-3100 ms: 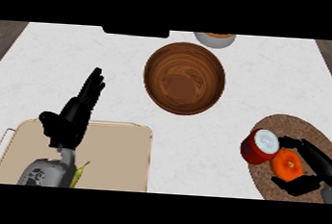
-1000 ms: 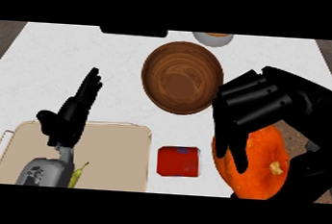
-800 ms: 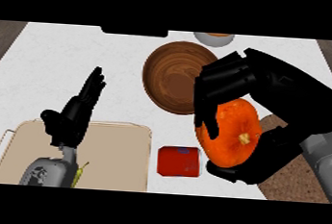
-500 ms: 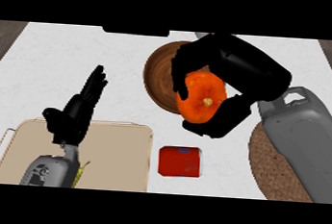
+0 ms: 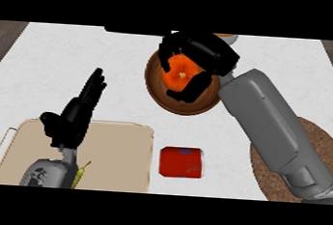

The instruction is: Pick the squash from the placemat and place it in the bowl

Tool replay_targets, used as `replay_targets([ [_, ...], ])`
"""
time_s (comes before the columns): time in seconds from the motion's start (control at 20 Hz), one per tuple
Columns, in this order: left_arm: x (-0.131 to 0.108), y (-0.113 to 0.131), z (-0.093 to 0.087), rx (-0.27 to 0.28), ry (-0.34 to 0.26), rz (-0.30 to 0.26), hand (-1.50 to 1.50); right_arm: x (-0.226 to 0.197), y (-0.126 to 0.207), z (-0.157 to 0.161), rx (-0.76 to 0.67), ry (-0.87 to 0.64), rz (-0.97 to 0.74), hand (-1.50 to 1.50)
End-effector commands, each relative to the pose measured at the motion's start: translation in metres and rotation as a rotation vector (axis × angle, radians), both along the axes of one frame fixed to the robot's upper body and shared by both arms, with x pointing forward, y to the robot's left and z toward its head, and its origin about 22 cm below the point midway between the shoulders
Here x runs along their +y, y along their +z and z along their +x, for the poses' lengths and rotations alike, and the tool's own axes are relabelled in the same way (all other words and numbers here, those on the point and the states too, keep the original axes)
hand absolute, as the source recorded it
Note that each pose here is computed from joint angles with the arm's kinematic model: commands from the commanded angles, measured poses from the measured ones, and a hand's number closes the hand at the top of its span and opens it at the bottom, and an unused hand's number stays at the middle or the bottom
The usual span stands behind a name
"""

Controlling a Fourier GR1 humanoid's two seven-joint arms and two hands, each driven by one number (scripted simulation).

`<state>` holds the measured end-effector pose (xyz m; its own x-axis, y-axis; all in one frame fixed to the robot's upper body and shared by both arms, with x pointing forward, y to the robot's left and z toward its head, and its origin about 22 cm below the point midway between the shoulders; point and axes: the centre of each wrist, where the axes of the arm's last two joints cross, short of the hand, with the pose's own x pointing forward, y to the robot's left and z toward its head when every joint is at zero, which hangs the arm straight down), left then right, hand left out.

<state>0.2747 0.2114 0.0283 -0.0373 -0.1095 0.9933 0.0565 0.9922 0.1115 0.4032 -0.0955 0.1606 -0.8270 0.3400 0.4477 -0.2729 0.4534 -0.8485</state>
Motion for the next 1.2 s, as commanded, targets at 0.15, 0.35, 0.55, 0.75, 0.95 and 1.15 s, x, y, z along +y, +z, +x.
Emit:
replay_targets([
  [0.15,-0.009,0.01,0.002,-0.029,-0.02,-0.004,0.0,-0.004,-0.053,0.03,0.091,0.009,-0.149,1.5],
  [0.35,-0.013,0.01,0.01,-0.016,-0.013,-0.007,0.0,-0.023,-0.078,0.036,0.263,0.031,-0.176,-1.5],
  [0.55,-0.017,0.019,0.02,-0.024,-0.013,-0.008,0.0,-0.01,-0.068,0.044,0.321,0.145,-0.124,-1.5],
  [0.75,-0.012,0.003,0.001,-0.006,-0.012,0.013,0.0,-0.025,-0.083,0.042,0.377,0.226,0.051,-1.5],
  [0.95,-0.004,0.017,0.02,-0.011,0.005,-0.002,0.0,-0.029,-0.046,0.057,0.374,0.2,0.241,-1.5],
  [1.15,0.003,-0.005,0.002,-0.002,0.005,0.007,0.0,-0.039,-0.031,0.065,0.467,0.161,0.296,-1.5],
])
